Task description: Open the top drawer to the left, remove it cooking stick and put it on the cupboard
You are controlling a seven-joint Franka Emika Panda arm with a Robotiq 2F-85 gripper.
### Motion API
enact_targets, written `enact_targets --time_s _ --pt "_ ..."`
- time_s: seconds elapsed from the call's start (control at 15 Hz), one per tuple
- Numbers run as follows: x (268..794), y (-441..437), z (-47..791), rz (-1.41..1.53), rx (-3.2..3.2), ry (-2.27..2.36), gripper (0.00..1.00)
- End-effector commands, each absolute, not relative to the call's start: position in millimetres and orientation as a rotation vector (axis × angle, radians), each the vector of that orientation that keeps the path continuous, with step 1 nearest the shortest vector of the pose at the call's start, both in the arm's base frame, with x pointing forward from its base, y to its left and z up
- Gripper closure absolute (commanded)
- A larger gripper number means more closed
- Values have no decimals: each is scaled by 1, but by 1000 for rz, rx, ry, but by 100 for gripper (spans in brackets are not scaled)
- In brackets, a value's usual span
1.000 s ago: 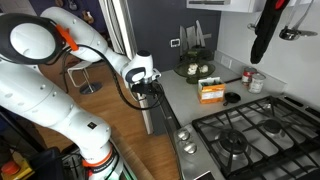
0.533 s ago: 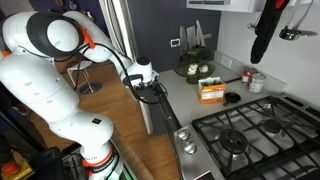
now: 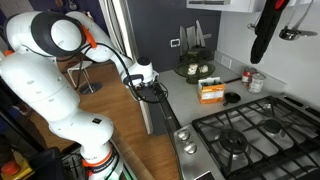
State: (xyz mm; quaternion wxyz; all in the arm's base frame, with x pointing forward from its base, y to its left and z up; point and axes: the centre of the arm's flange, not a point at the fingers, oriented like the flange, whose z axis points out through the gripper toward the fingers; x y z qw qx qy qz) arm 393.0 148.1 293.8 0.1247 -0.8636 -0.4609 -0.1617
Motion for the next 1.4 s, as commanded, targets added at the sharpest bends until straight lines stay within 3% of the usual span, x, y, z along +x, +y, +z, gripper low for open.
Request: enact_targets --time_s 0.0,1.33 --pt "393 148 294 -471 -2517 -1343 0" --pt "401 152 215 -501 -2527 -1741 0"
